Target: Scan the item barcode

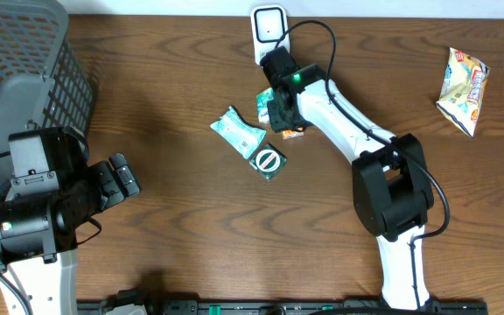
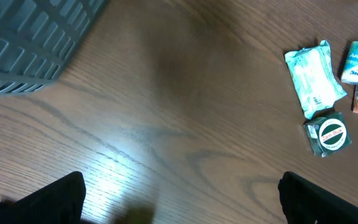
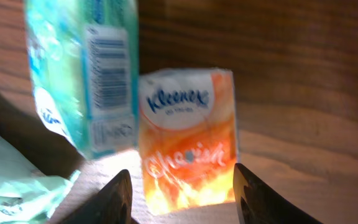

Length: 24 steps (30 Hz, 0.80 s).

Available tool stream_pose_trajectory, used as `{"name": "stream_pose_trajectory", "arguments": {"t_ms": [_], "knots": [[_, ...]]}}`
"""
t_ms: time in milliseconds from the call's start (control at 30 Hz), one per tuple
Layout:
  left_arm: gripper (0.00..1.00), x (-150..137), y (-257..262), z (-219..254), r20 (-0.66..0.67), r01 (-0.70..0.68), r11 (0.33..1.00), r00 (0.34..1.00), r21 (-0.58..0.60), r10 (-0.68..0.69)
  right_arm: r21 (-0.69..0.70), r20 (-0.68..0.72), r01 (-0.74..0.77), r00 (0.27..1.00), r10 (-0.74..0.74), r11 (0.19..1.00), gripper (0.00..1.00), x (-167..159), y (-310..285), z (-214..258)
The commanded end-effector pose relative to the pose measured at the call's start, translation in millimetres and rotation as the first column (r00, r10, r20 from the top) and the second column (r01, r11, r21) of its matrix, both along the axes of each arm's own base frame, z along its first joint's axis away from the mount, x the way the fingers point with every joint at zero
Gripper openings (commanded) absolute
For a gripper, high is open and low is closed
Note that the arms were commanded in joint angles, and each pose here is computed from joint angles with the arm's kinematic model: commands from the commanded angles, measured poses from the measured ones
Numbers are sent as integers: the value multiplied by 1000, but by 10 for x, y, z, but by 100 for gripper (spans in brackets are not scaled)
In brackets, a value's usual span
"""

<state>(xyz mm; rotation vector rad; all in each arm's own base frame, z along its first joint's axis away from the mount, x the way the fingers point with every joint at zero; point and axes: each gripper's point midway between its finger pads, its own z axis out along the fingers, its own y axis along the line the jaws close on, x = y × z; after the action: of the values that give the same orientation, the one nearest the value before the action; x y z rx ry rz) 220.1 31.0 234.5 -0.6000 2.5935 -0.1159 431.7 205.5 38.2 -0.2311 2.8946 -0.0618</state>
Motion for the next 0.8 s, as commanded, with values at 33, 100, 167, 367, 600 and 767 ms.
{"name": "stream_pose_trajectory", "arguments": {"t_ms": [33, 100, 167, 367, 600, 767], "knots": [[98, -10, 38, -11, -5, -21, 1000, 1000, 9, 21, 6, 40, 36, 999, -37, 999, 47, -1, -16, 269], [97, -10, 38, -11, -5, -21, 1000, 1000, 9, 21, 19, 51, 48, 997, -49, 999, 48, -26, -9, 381], [97, -10, 38, -11, -5, -21, 1000, 1000, 10, 21, 43, 69, 55, 996, -58, 998, 49, -43, 23, 515], [98, -10, 38, -11, -5, -21, 1000, 1000, 9, 21, 118, 166, 8, 986, -28, 993, 54, 45, 221, 819], [97, -10, 38, -11, -5, -21, 1000, 1000, 10, 21, 176, 231, -176, 964, 134, 968, 55, 159, 616, 782], [98, -11, 38, -11, -6, -21, 1000, 1000, 9, 21, 208, 313, -201, 941, 129, 957, 55, 364, 796, 770]]}}
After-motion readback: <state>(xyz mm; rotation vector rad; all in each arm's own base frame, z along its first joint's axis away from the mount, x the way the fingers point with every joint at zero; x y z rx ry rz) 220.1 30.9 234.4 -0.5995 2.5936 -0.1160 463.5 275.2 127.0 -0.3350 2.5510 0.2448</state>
